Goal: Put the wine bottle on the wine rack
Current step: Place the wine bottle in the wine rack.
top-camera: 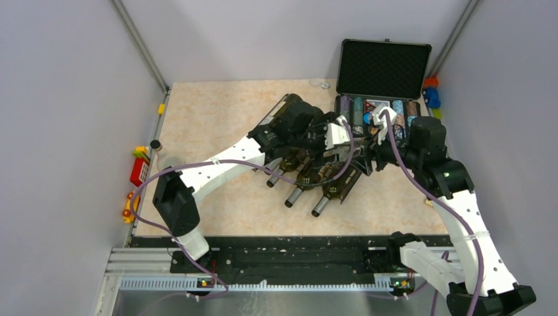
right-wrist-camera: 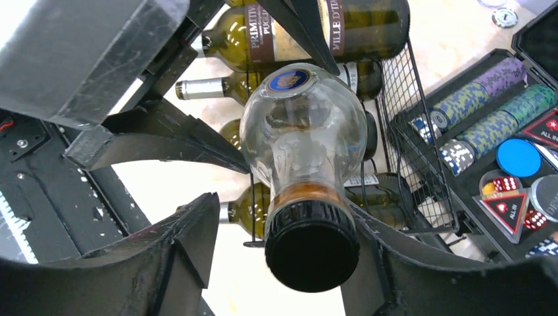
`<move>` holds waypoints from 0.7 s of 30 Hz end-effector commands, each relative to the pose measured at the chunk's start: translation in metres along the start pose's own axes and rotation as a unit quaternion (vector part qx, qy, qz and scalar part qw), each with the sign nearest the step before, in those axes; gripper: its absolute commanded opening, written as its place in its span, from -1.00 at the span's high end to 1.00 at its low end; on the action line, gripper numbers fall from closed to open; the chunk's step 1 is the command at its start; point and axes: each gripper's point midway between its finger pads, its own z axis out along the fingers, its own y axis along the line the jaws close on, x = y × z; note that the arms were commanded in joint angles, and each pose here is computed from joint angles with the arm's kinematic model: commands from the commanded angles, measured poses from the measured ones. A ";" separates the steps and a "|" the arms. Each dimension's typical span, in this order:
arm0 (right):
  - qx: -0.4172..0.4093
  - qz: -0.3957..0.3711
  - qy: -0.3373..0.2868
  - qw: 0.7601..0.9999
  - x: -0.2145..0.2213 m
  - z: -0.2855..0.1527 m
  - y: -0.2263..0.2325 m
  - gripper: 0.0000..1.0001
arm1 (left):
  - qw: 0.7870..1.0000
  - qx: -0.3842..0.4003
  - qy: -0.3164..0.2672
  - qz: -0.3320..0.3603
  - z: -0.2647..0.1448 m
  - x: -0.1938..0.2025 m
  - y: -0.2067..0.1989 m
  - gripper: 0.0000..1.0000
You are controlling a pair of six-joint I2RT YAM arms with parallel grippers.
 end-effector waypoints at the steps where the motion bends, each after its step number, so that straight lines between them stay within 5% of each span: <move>1: -0.061 -0.041 -0.100 0.992 -0.058 -0.013 0.027 -0.31 | 0.997 0.025 -0.042 -0.062 0.006 -0.017 -0.022 1.00; 7: -0.033 -0.029 -0.126 0.991 -0.073 -0.009 0.012 -0.46 | 0.995 0.021 -0.054 -0.084 0.003 -0.025 -0.020 1.00; 21: -0.028 -0.020 -0.170 0.985 -0.095 0.014 -0.006 -0.23 | 0.992 0.021 -0.062 -0.111 -0.004 -0.026 -0.021 1.00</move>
